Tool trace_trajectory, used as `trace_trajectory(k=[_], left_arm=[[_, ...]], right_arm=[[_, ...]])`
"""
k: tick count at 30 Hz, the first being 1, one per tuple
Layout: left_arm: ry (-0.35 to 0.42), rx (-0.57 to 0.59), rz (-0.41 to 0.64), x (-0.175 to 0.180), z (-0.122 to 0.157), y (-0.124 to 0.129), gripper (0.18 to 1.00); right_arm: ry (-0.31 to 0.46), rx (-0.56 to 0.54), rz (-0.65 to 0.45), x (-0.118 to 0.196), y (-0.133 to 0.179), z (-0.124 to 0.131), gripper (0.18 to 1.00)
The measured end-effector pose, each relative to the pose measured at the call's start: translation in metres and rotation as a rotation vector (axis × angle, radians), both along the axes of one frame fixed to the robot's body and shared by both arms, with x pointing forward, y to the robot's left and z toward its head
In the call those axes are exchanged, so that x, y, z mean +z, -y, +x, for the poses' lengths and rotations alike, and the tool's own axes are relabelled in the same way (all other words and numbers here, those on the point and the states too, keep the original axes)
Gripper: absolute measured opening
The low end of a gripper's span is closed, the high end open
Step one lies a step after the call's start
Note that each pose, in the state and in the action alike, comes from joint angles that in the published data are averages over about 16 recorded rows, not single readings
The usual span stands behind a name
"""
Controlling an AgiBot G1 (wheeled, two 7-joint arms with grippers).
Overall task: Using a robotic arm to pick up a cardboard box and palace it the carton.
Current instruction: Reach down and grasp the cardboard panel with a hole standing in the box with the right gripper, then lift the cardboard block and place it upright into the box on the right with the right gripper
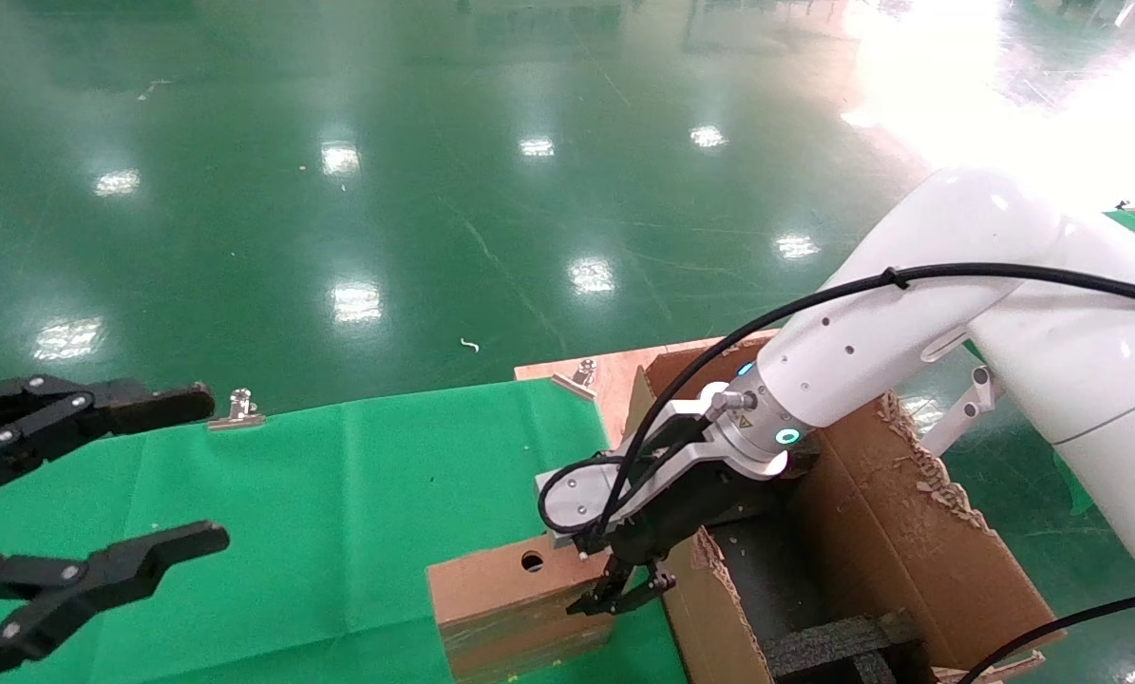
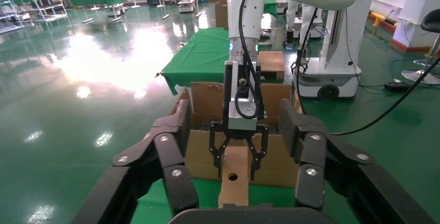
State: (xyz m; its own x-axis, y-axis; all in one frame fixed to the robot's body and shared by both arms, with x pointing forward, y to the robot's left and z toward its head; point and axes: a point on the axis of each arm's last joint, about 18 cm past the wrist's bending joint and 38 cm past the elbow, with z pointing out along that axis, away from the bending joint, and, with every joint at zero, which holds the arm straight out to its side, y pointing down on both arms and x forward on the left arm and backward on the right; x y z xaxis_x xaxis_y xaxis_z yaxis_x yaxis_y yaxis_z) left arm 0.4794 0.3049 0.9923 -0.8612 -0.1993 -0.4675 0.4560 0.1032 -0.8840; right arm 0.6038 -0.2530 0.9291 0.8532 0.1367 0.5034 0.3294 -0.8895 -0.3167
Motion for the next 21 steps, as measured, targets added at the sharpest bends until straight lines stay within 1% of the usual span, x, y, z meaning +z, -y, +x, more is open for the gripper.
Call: trace_trajectory(k=[9,12,15,21], left_arm=[[0.000,0.000,0.000,0.000,0.000,0.000,0.767],[0.000,0.000,0.000,0.000,0.000,0.000,0.816],[0.000,0.000,0.000,0.000,0.000,0.000,0.873],[0.000,0.000,0.000,0.000,0.000,0.000,0.947]], right_arm=[[0.002,-0.001,0.011,0.003,0.000,0.000,0.532],[0.010,-0.003,0.024,0.009,0.001,-0.001,0.487],[0.024,-0.007,0.043,0.021,0.003,-0.002,0.440],[0.080,-0.018,0.096,0.061,0.013,-0.005,0.409]])
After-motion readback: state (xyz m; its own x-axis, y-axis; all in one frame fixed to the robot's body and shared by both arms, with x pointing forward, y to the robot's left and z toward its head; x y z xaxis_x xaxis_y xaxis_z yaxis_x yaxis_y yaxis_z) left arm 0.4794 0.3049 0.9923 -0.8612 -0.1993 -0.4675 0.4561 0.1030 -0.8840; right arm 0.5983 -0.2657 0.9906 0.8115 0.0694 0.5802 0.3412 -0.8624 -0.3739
